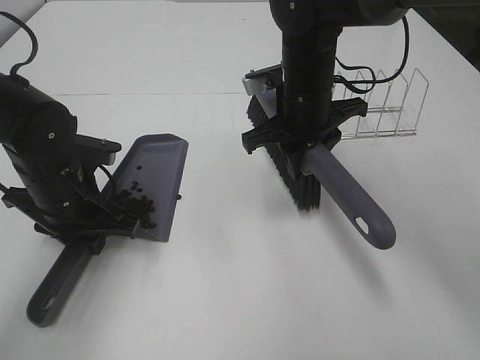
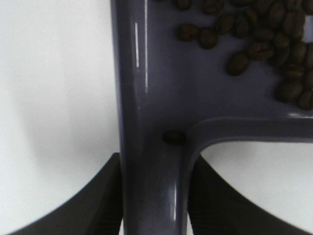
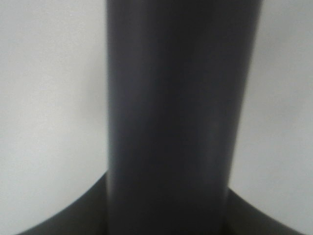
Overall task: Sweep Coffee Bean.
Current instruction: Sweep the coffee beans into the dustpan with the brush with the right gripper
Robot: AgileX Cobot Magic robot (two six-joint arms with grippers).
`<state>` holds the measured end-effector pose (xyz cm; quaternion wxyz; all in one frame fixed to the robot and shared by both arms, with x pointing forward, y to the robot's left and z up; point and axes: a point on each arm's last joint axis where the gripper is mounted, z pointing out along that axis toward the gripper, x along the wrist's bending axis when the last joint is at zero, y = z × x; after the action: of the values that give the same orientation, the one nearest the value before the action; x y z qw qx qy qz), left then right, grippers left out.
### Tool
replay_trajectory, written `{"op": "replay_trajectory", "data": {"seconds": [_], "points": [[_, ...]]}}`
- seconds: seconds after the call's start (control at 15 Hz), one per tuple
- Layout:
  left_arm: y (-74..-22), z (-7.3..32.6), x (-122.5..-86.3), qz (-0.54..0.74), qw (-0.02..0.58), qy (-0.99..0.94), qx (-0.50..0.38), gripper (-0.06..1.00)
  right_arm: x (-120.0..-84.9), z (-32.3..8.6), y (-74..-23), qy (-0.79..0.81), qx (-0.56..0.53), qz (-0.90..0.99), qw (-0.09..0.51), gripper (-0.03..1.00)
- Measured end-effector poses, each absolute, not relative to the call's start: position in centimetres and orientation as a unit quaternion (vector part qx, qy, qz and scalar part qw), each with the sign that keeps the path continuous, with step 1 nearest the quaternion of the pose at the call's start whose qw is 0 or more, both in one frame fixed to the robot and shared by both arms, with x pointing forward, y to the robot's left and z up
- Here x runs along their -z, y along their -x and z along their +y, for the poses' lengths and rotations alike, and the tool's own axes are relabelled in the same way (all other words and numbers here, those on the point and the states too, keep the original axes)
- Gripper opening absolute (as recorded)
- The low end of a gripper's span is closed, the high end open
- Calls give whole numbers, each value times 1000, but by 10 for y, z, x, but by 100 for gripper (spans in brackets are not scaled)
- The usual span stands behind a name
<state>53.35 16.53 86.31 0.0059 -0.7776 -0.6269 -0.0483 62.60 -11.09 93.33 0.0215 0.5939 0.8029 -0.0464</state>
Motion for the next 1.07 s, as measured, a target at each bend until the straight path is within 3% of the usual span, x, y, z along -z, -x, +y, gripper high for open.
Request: {"op": "replay_trajectory", "data": {"seconds": [0.33, 0.73, 1.07], "points": [[-534, 165, -863, -622, 6, 781, 48, 32, -907, -102, -629, -615, 47, 787, -16, 28], [-534, 165, -863, -618, 5, 784, 49, 32, -887, -39, -624, -588, 12, 807, -50, 28], [-534, 165, -863, -615, 5, 787, 49, 32, -883, 21, -614, -577, -51, 804, -132, 28]]}}
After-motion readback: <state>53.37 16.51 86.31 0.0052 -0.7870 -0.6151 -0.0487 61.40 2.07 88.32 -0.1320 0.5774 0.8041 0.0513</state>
